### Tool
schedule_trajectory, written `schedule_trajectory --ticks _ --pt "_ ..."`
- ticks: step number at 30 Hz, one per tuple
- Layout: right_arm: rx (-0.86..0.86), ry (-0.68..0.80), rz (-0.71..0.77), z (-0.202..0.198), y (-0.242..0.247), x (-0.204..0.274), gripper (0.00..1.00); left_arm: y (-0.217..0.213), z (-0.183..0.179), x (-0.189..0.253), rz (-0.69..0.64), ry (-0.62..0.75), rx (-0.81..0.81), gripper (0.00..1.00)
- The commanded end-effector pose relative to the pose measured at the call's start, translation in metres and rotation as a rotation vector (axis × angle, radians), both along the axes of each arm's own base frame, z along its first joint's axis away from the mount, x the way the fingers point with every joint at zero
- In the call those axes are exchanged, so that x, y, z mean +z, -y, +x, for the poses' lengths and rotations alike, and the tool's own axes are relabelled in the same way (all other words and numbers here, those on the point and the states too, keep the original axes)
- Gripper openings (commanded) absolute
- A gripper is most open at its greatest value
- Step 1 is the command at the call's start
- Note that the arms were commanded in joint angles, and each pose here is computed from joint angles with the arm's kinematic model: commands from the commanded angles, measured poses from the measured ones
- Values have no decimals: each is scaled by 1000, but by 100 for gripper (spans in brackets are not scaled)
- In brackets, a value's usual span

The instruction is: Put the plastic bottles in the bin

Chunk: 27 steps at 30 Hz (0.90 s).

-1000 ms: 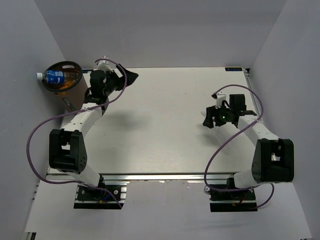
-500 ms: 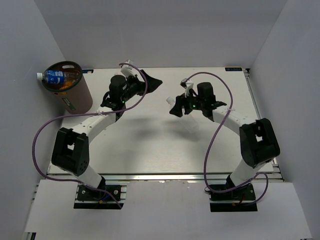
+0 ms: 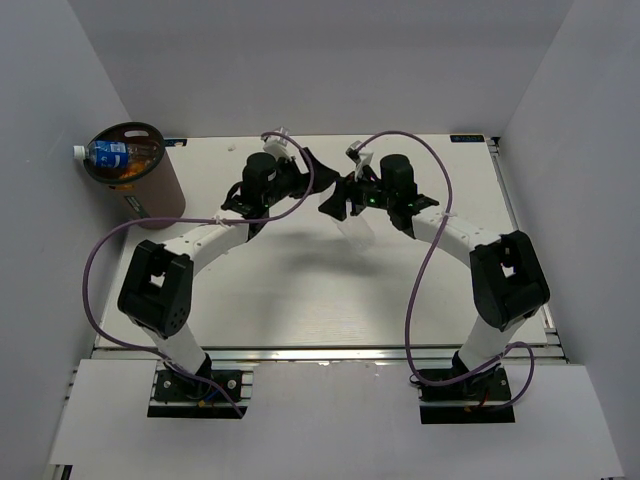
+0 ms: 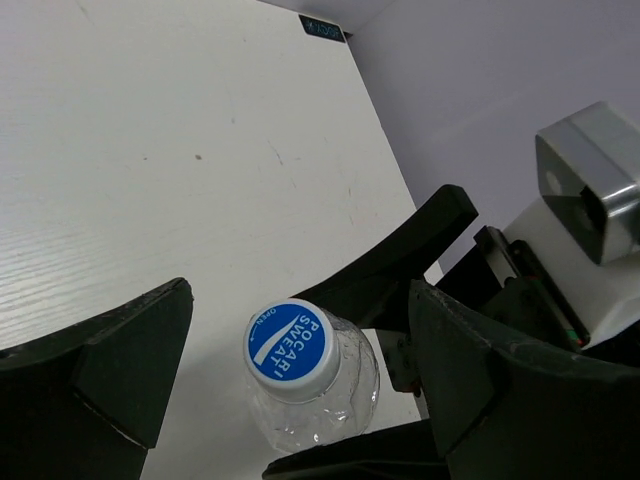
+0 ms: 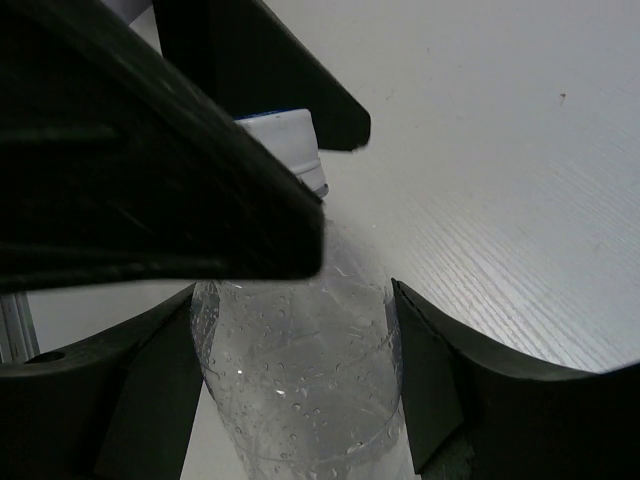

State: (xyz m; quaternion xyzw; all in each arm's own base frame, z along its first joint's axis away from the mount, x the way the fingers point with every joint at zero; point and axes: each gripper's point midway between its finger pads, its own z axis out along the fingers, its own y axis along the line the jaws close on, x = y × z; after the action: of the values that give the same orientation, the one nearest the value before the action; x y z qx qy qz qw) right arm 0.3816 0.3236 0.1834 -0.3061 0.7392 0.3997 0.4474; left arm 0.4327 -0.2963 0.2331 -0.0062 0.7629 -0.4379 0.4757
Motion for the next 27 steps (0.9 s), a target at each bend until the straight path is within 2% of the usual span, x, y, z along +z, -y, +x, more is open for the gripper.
schedule_trajectory --ticks 1,5,6,8,9,12,14,16,17,22,23,25,27 --pt "-8 81 67 12 -10 32 27 6 2 16 13 38 -6 96" --pt "-2 82 67 13 -12 32 28 10 1 16 1 42 -31 58" --pt "0 77 65 13 -12 30 28 12 1 18 -1 46 -37 40" --pt "-3 70 63 13 -12 27 30 13 -1 20 -15 44 -42 18" --pt "-4 66 61 13 -12 25 31 13 -2 20 -18 43 -45 1" --pt "-4 65 59 12 -11 24 37 11 0 23 -23 51 -32 0" --pt "-2 63 57 11 -11 23 50 11 0 23 -21 55 -28 0" --pt "-3 73 56 10 -10 26 66 10 1 26 -17 65 -23 0" --pt "-10 73 49 9 -8 28 87 5 4 22 20 61 -2 0" --pt "-25 119 -23 2 7 37 89 -28 28 42 103 100 105 0" --pt "-32 157 -20 -3 12 52 89 -47 38 57 94 113 140 0" --pt "-37 176 -51 -12 21 50 89 -72 47 79 60 138 179 0" --pt "-81 215 -54 -19 34 65 89 -118 59 115 19 205 265 0"
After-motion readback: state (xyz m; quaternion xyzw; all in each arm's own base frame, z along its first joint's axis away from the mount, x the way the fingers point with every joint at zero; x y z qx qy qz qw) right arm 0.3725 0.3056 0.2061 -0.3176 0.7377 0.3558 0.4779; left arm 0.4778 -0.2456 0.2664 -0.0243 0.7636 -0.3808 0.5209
